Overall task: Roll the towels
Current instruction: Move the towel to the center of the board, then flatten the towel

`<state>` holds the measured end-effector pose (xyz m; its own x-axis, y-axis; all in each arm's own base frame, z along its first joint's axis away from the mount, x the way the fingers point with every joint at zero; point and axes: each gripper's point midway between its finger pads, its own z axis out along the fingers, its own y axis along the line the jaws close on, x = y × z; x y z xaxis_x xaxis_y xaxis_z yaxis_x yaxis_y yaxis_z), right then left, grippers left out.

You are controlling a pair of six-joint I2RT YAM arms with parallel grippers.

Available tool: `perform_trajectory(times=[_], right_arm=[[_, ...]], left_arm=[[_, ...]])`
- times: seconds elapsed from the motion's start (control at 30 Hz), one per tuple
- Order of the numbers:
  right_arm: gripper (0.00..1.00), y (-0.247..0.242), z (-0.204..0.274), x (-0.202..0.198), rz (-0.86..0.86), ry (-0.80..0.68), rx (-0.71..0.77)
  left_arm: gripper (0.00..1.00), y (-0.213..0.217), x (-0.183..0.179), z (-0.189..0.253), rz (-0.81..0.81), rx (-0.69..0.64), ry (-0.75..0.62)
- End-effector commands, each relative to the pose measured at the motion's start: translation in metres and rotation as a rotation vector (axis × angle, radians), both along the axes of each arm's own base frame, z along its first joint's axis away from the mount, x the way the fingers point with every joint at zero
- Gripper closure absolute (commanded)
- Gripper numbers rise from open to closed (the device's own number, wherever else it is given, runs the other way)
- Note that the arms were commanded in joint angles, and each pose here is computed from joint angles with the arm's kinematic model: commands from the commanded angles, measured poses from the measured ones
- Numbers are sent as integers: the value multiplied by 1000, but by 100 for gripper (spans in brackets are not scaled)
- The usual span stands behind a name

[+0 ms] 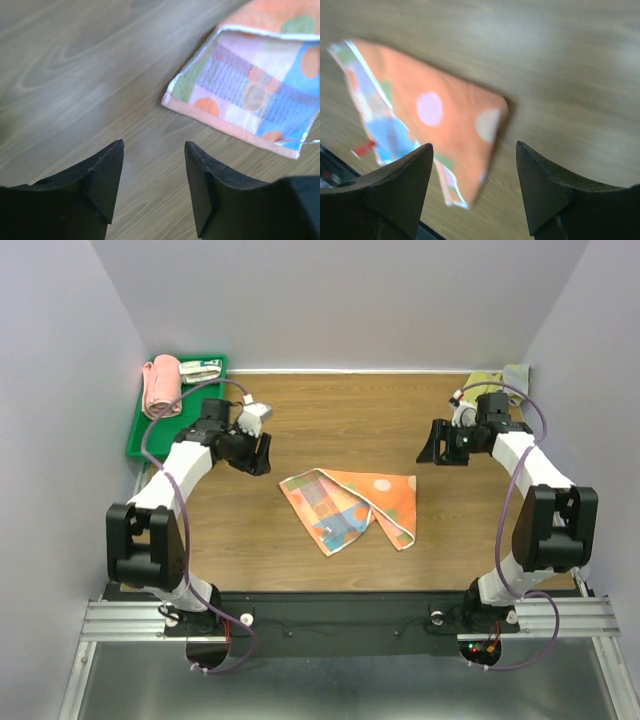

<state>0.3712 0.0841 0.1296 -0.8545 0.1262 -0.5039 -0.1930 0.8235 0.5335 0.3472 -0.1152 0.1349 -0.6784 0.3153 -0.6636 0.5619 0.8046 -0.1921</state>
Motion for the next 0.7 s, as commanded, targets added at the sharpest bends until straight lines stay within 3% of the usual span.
perform_trajectory(times=[0.0, 0.2, 0.57, 0.67], right_arm=[[30, -32, -26, -65, 253, 94, -289], [32, -32, -66, -143, 434, 408, -263], [34, 6, -93, -158, 533, 504, -191], [36, 13, -103, -164, 574, 555, -163]], left_arm=[[40, -17, -5, -31, -54, 36, 63], [40, -35, 0, -78, -63, 50, 187], [42, -52, 5, -102, -90, -6, 263], [48, -55, 9, -105, -89, -15, 266]])
